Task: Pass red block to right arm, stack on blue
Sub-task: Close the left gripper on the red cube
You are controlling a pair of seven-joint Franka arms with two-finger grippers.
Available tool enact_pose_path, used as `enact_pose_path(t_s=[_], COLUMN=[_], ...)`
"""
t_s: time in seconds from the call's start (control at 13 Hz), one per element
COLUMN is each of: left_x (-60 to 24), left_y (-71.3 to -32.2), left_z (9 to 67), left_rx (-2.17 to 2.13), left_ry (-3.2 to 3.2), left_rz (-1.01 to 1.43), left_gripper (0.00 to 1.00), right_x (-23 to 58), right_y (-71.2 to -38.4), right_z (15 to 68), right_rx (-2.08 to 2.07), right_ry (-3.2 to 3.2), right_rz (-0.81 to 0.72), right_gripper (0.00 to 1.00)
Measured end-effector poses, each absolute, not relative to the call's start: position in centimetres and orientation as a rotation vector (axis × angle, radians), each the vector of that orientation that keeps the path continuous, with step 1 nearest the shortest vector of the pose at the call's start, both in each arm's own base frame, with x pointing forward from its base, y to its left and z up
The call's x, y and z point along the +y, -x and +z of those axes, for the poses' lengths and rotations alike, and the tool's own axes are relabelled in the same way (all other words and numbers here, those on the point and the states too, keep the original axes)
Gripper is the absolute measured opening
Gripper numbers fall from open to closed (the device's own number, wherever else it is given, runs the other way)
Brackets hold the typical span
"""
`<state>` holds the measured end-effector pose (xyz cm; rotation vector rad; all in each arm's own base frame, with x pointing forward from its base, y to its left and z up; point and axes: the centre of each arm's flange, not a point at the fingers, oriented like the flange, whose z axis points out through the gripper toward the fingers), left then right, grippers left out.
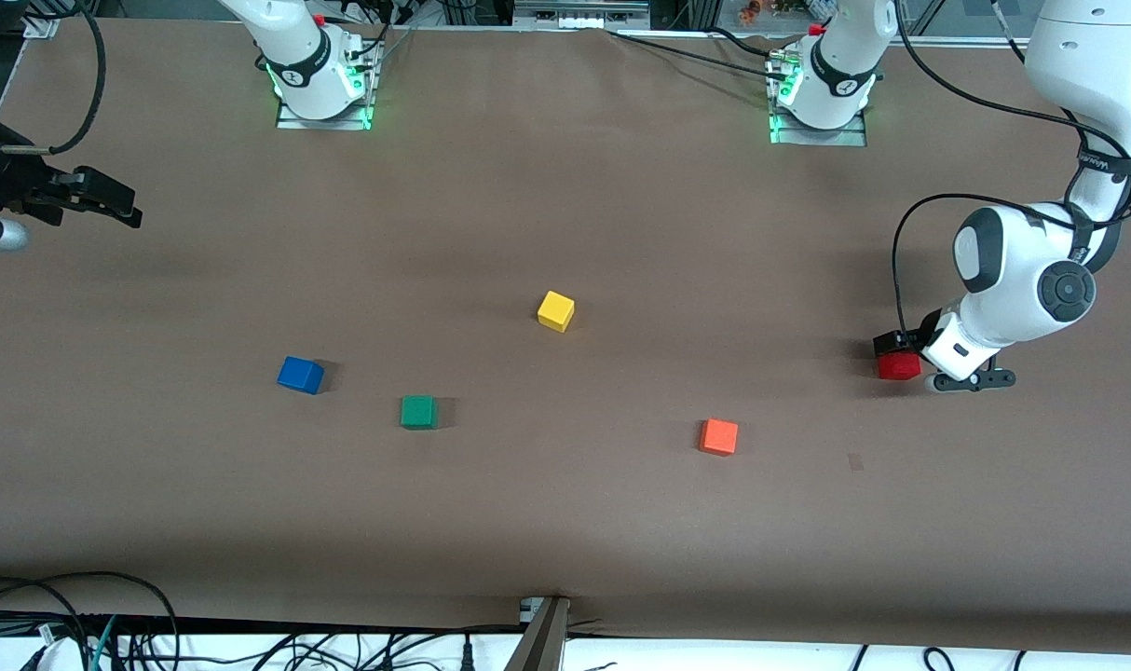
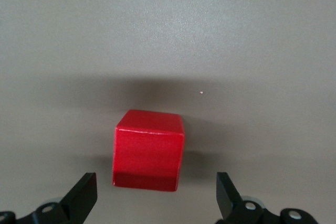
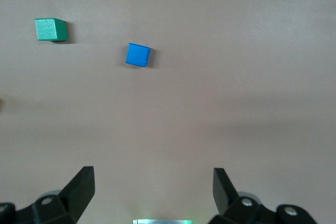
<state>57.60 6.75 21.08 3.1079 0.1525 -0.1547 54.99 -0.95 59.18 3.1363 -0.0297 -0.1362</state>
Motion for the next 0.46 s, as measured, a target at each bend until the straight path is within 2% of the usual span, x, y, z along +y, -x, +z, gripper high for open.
enact_pose_path(t_s=[0.31,0.46], left_x=[6.75,6.76], left_y=[-57.80,-57.85], left_z=[20.40,20.36], left_rx=[0.153,0.151], left_ry=[-3.107,-3.107], left_rz=[-0.142,-0.141], left_gripper=[1.00,0.95], right_x=[-0.95,-0.96], right_y=[-54.99,-54.99], right_z=[59.18,59.18], right_rx=[-0.030,-0.030], right_ry=[-3.136,-3.136], right_rz=[-0.136,-0.136], right_gripper=[1.00,1.00])
